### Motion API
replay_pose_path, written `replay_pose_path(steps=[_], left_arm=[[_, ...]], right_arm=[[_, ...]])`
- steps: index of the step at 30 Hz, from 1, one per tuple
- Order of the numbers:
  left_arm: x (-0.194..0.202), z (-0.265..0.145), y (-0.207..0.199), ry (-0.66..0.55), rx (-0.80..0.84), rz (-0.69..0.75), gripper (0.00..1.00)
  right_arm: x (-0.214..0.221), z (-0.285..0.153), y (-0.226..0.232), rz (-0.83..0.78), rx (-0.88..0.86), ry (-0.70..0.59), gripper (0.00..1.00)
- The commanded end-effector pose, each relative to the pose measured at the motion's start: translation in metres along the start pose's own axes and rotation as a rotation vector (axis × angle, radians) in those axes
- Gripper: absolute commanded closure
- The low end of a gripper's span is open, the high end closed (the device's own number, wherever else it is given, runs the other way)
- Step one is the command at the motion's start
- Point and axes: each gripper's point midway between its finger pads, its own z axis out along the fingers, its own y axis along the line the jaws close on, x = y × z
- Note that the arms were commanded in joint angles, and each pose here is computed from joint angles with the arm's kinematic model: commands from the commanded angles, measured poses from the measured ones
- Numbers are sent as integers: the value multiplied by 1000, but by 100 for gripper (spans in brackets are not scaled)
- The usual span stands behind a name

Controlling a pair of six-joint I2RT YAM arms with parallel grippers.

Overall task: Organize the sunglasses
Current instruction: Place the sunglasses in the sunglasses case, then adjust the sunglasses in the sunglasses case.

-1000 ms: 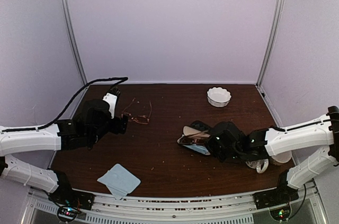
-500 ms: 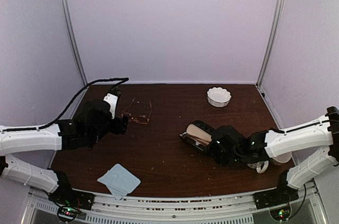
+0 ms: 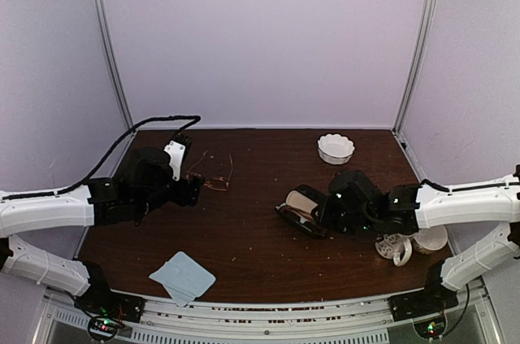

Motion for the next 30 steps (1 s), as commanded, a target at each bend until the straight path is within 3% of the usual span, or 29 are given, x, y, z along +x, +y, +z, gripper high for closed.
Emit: replay_pose_path(steps=[1,4,8,12,19,23,30], left_arm=[[-10,-1,-36,29,187,-116,17],[-5,3,-57,70,273,-179,18],[-1,12,-83,127,338,-241,28],[6,24,-114,188,401,-286,33],[16,42,-177,299,505,-264,43],[23,50,-204,350,558,-267,53],[37,61,-231,413,603,-273,60]], right_arm=[[-24,-13,12,-320,-11,-16,72],[-32,-6,12,-426,6,24,75],[-42,10,5,-519,64,70,84],[-46,27,4,-612,96,108,86],[-48,54,0,-714,143,155,100],[-56,63,-5,-771,199,145,100],[-61,76,-19,-807,250,156,100]])
